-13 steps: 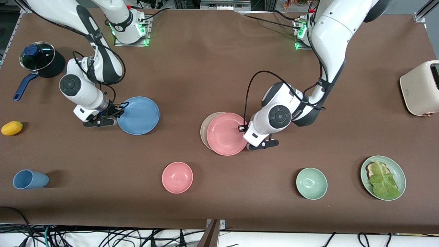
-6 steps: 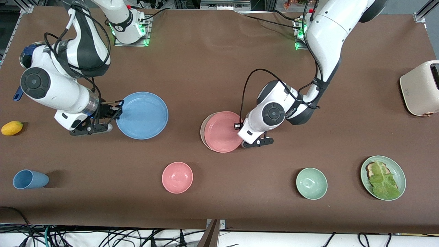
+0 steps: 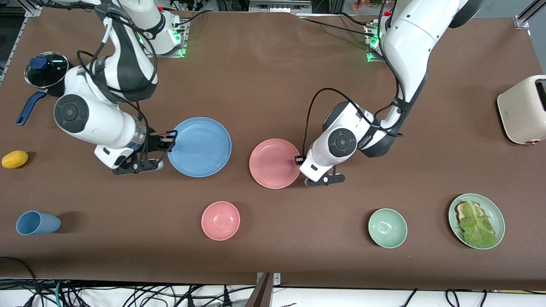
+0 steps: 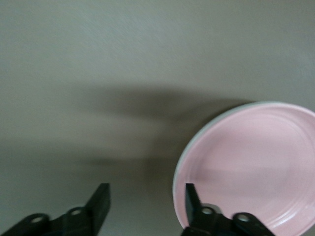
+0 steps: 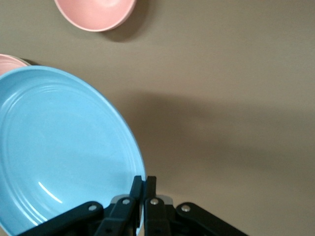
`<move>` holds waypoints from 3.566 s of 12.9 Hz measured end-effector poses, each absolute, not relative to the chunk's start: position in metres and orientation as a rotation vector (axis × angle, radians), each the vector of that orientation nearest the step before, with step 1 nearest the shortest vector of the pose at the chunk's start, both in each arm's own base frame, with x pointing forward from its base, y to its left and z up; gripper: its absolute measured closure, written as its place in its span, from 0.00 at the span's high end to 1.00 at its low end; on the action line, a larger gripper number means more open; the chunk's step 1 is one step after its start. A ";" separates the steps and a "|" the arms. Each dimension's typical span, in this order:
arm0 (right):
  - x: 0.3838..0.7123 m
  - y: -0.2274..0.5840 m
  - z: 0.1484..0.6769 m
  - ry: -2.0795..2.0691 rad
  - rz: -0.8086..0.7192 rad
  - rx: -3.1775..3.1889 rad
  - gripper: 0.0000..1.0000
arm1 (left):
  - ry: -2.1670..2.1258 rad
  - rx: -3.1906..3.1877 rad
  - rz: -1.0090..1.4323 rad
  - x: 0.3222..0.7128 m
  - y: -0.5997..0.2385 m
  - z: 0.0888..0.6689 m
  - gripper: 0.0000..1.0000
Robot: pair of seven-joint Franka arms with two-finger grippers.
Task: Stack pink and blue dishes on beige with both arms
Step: 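Release the pink plate while the right gripper grips the blue plate rim, then slide the blue plate onto the pink plate while the left gripper withdraws, then open the right gripper to release the blue plate on the stack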
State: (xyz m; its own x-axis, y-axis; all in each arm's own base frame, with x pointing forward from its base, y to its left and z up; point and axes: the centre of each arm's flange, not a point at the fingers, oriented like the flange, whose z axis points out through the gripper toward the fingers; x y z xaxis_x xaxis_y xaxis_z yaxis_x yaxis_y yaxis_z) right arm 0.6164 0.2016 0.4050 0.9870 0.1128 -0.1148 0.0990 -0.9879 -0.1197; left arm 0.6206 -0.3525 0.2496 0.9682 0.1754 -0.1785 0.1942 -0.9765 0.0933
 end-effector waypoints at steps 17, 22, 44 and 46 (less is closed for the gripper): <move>0.571 0.429 0.294 -0.095 -0.039 -2.967 0.04 | 0.470 3.071 -0.380 0.684 -0.090 0.310 1.00; 0.573 0.426 0.274 -0.142 -0.070 -3.010 0.04 | 0.356 3.070 -0.379 0.686 -0.028 0.329 1.00; 0.596 0.399 0.302 -0.105 -0.130 -3.050 0.98 | 0.077 3.136 -0.114 0.550 0.010 0.605 1.00; 0.608 0.370 0.331 -0.046 -0.125 -3.089 1.00 | 0.064 3.137 -0.112 0.549 0.005 0.606 1.00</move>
